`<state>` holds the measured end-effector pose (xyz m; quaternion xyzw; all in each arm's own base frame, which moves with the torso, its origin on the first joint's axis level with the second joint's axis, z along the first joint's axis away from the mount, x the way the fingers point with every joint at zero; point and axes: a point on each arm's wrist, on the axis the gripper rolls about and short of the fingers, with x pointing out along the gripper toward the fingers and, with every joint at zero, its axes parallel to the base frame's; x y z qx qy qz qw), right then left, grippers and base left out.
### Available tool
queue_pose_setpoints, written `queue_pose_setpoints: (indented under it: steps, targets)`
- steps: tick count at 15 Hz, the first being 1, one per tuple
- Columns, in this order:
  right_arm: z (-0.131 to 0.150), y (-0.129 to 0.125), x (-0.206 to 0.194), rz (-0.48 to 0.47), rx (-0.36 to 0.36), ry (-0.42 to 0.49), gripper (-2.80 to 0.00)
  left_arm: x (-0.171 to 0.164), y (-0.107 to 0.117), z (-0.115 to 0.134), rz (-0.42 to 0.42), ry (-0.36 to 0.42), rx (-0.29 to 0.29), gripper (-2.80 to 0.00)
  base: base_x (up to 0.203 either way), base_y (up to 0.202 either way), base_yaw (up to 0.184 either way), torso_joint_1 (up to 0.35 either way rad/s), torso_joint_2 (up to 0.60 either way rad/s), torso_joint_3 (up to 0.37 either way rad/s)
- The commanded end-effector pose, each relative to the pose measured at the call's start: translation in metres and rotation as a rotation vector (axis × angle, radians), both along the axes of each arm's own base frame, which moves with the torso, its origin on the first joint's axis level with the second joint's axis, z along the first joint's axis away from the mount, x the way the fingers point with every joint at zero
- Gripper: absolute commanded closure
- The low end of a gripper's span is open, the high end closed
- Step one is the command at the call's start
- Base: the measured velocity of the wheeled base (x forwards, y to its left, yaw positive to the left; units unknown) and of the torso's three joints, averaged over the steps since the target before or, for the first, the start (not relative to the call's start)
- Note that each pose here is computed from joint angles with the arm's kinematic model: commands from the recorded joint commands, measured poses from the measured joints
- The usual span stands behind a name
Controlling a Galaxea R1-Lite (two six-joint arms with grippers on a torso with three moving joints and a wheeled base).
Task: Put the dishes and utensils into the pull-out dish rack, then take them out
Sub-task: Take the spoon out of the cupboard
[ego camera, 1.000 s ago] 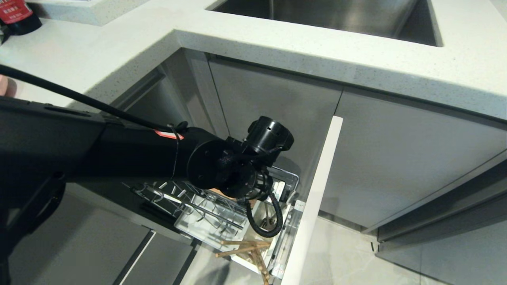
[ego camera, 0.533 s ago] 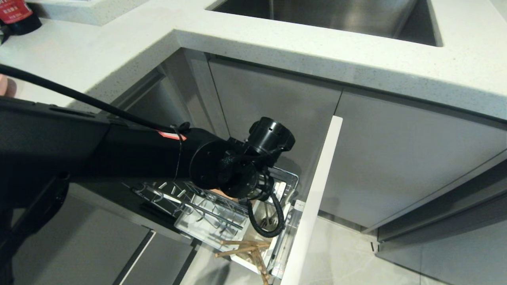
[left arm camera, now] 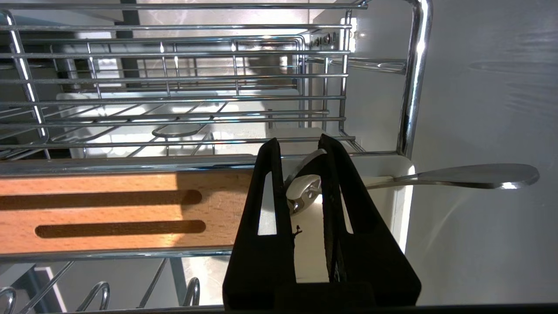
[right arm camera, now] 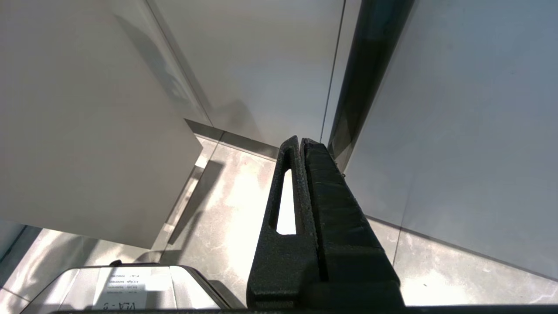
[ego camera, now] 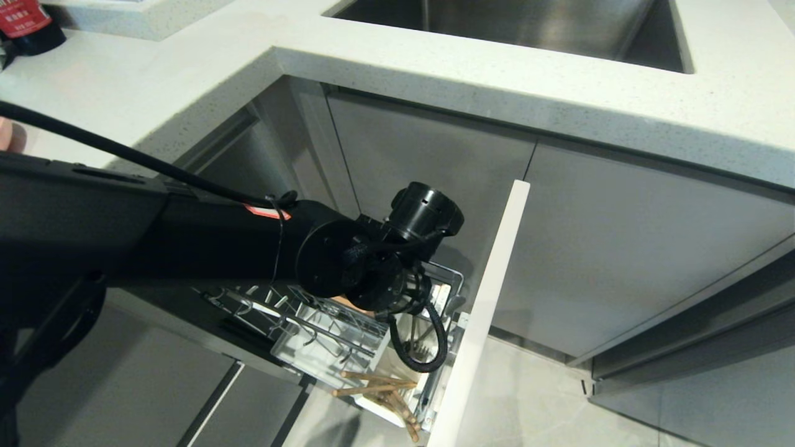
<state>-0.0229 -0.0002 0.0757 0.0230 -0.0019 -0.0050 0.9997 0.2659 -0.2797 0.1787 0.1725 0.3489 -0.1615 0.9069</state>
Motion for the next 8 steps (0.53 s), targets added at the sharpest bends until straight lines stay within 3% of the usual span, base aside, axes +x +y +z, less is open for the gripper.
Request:
queue_pose_setpoints:
  steps: [1,8]
  targets:
    - [0.000,0.000,0.000,0.001,0.000,0.000,0.00,-0.002,0.002,0.005,0.013,-0.018,0.005,0.00,0.000,0.000,0.000,0.000,0.00,0.000]
    - [0.000,0.000,0.000,-0.001,0.000,0.000,0.00,-0.023,0.014,0.042,0.051,-0.125,-0.017,0.00,0.000,0.000,0.000,0.000,0.00,0.000]
